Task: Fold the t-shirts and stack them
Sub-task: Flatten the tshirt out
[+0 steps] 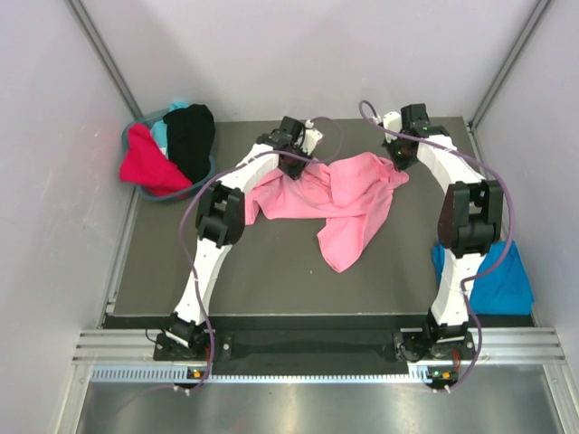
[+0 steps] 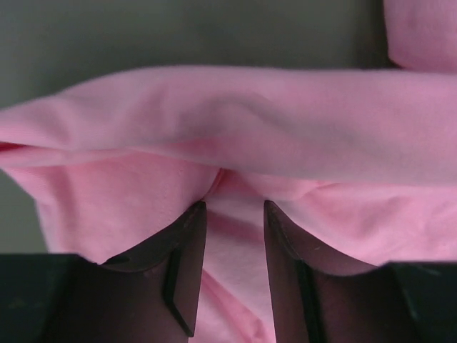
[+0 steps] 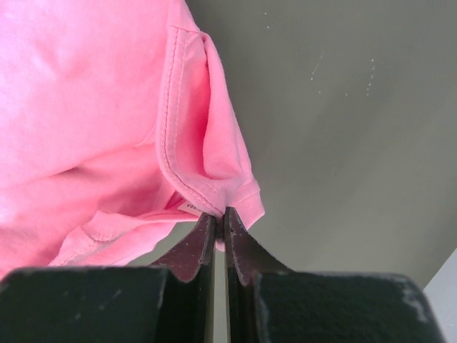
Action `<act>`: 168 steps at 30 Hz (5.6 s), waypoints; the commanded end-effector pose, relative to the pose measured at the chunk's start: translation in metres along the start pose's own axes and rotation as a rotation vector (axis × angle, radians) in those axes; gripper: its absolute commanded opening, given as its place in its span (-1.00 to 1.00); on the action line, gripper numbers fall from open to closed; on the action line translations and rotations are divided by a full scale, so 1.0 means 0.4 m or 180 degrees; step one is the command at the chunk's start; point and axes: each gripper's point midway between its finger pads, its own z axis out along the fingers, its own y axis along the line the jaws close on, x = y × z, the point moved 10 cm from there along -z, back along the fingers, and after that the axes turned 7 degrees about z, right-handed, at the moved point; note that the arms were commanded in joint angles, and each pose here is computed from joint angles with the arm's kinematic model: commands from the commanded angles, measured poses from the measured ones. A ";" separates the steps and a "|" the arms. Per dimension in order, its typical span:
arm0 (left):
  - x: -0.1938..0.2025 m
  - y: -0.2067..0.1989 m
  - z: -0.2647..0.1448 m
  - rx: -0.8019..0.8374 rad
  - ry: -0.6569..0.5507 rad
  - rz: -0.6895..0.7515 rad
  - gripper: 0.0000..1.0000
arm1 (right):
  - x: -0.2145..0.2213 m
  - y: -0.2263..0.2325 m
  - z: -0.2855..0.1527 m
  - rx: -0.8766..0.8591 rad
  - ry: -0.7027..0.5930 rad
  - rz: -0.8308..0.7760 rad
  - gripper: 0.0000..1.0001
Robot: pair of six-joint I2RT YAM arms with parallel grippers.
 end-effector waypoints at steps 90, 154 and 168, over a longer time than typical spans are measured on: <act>0.056 0.134 -0.330 -0.0939 -0.0481 -0.0236 -1.00 | 0.043 -0.141 -0.128 -0.0649 -0.0450 0.0737 -0.60; 0.128 0.016 -0.507 -0.0972 -0.0475 -0.0506 -1.00 | -0.182 0.385 0.266 -0.1284 -0.0157 -0.0807 -0.52; 0.081 0.065 -0.464 -0.1191 -0.0555 -0.0556 -0.57 | -0.314 0.237 -0.084 -0.0859 -0.1064 -0.0632 -1.00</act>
